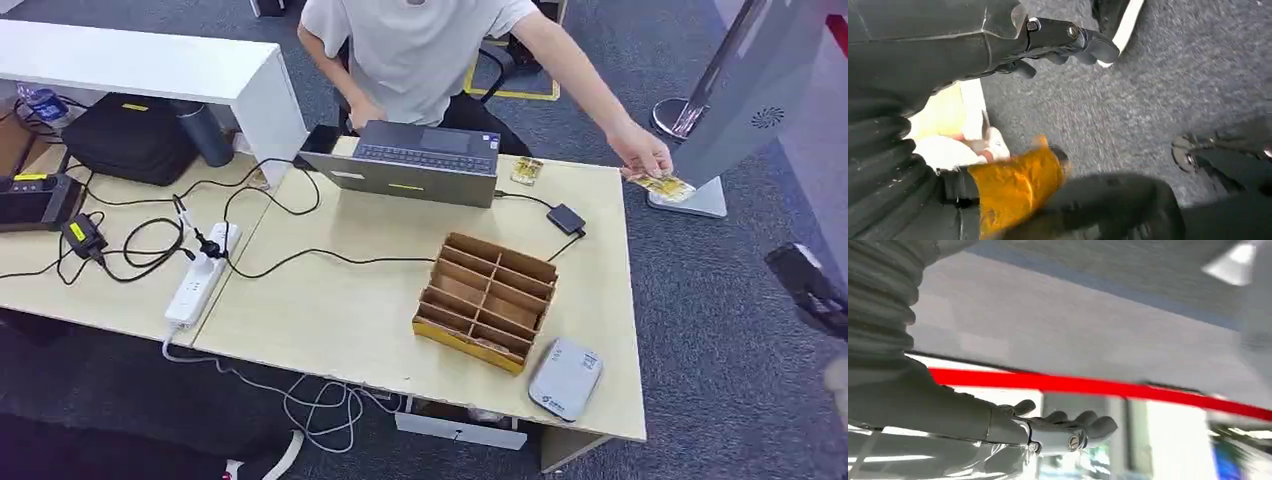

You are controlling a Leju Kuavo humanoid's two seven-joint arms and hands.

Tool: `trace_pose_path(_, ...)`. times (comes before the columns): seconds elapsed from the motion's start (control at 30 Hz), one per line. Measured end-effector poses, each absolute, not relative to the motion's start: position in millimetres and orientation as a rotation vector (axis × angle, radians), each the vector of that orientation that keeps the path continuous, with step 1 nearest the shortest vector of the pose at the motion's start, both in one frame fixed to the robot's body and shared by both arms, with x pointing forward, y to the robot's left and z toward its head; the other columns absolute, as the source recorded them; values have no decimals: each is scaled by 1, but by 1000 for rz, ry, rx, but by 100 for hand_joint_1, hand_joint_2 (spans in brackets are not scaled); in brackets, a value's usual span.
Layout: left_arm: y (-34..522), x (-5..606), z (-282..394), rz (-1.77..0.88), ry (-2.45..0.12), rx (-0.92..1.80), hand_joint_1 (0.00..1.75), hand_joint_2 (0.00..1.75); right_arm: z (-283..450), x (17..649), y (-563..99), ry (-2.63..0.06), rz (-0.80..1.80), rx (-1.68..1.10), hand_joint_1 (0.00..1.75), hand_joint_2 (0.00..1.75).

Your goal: Pass the card to the sensor for recognition and then transmit it.

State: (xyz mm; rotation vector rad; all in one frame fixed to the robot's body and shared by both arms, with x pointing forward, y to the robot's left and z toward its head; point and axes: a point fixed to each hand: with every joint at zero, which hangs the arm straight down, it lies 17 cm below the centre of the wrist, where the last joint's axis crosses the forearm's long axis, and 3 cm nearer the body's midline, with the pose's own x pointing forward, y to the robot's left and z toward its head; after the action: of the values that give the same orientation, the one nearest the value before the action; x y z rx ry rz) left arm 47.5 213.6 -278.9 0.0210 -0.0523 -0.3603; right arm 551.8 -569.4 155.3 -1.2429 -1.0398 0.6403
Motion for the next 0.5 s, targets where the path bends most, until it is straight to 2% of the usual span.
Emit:
trace_pose_path(0.27,195,49,-276,-344,-75,-29,0,175,237,624,-425,-1300,837,-1233,0,175)
trace_pose_path(0.5,187,51,-275,-341,-88,-59,0,175,308,648,-289,-1527,996,-1227,0,175)
